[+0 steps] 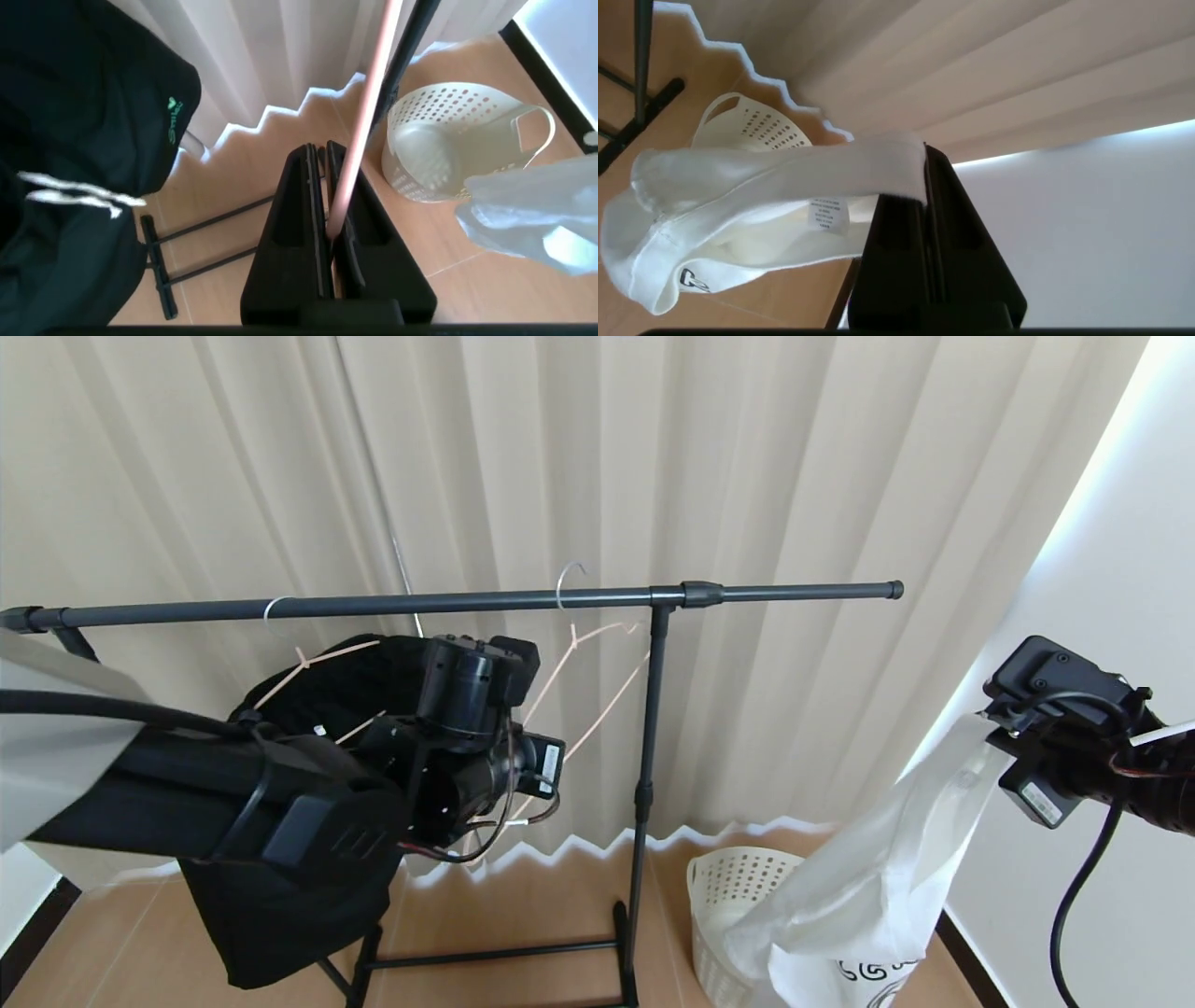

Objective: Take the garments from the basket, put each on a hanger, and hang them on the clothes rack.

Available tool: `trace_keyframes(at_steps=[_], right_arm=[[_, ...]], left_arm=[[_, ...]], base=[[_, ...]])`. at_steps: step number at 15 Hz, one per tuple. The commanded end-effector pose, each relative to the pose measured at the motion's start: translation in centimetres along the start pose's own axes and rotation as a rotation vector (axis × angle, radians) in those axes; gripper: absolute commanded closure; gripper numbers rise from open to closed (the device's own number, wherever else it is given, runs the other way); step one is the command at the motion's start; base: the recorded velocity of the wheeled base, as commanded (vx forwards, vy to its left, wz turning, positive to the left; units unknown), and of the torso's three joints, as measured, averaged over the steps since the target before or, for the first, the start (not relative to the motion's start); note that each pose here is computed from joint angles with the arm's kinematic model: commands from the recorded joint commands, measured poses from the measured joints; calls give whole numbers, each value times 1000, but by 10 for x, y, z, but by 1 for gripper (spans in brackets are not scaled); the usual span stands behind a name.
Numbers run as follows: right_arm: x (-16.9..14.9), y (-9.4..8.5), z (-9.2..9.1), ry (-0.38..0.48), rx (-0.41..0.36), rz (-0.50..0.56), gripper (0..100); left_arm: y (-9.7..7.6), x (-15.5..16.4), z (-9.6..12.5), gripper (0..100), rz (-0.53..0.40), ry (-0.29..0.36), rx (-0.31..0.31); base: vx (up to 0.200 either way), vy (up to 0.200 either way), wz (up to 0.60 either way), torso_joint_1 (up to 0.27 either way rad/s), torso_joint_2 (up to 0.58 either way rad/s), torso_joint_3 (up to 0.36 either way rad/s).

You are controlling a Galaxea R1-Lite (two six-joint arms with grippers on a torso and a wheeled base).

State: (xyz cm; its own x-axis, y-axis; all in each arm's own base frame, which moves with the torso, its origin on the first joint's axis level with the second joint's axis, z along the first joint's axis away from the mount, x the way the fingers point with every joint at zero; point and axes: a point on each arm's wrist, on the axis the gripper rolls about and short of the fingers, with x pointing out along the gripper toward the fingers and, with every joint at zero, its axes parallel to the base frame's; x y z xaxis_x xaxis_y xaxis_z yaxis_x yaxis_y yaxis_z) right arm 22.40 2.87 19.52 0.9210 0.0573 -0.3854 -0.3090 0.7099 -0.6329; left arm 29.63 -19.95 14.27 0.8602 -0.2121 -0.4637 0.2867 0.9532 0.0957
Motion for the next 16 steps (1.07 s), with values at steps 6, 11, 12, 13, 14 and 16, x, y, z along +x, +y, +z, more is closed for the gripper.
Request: trace_keyframes(at_steps=[6,11,12,13,14,16], right_arm=[[-7,22,38,-127,197,97,100],[-5,30,48,-139,227,109,100],[-2,31,49,-133,229,114,100],[-1,32,48,-128,237,115,100],[1,32,49,-126,236,118,100],[2,33,48,-121,235,119,100]], left_arm=[[37,-96,-64,100,-8,-40,-8],[49,-111,-90,100,10,-56,-12],[52,-109,-90,100,24,-52,-13],[53,-105,-92,100,32,-38,-14],[55,-104,-93,100,39,-37,-19],[54,-102,-94,100,41,-32,-17]], base=[[0,0,0,0,0,0],[0,0,0,0,0,0],[0,0,0,0,0,0],[-200,0,0,-2,2,2],[-200,0,0,2,2,7],[-100,0,0,13,9,1]])
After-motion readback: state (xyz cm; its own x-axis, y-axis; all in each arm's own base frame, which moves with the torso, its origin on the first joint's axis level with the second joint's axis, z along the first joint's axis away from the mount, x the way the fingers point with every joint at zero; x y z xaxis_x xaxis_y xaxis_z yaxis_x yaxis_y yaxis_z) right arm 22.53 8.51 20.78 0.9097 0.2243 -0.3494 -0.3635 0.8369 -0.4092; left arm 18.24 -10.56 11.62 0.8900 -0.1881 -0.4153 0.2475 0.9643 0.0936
